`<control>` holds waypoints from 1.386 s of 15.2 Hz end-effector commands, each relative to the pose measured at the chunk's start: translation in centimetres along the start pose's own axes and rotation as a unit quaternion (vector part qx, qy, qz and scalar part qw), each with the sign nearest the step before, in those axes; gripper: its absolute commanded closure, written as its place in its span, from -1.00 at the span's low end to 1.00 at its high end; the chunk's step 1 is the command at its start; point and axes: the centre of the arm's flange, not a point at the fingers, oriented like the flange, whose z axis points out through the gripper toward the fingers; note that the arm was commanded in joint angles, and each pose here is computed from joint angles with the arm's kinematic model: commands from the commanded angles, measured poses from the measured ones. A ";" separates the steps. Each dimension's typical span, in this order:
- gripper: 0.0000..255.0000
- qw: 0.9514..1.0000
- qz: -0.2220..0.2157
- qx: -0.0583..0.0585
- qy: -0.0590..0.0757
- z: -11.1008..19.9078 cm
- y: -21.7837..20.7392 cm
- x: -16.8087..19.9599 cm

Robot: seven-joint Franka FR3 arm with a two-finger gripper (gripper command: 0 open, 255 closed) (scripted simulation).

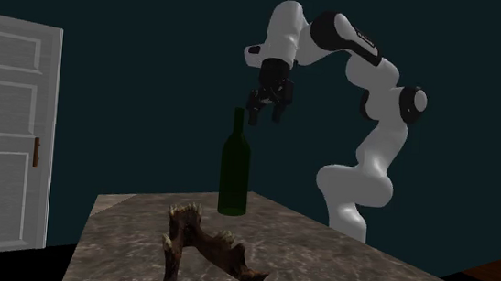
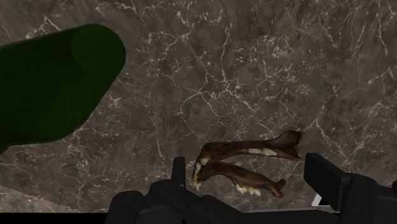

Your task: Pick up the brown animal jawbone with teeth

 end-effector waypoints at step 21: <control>-1.00 0.830 0.540 -0.137 -0.011 23.0 -10.7 12.8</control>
